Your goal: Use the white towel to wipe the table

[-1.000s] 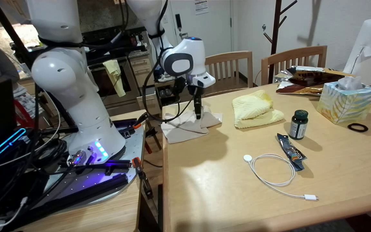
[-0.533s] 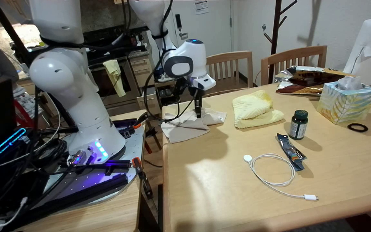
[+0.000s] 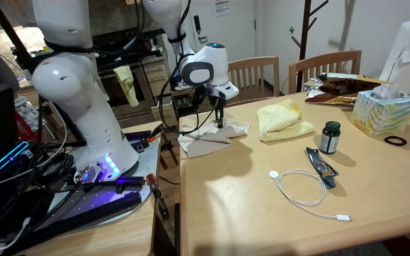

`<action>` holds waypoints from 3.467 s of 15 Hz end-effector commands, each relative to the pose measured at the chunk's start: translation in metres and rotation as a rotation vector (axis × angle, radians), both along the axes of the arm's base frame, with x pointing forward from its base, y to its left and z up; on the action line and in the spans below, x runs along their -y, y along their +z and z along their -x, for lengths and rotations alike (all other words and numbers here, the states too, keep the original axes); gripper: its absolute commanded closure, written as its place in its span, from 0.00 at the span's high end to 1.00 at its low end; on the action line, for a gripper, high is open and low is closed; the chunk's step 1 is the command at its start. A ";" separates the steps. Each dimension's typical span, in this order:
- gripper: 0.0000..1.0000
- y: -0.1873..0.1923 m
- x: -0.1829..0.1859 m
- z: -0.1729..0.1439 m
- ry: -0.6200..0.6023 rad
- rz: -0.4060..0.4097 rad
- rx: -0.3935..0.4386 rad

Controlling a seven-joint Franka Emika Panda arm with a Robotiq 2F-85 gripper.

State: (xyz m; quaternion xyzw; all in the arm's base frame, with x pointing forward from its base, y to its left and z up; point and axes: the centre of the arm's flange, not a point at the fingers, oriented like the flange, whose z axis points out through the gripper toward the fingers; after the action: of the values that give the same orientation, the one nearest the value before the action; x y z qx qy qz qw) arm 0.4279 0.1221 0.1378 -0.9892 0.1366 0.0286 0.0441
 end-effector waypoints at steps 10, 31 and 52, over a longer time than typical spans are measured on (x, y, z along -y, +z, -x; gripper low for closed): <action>0.01 -0.003 0.028 0.009 -0.035 0.001 -0.015; 0.01 -0.007 0.188 0.010 -0.415 -0.169 -0.019; 0.01 -0.002 0.103 0.003 0.057 0.044 -0.171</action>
State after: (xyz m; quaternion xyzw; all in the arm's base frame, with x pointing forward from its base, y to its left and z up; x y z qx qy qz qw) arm 0.4209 -0.0066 0.1341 -0.9809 0.1630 0.1007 0.0340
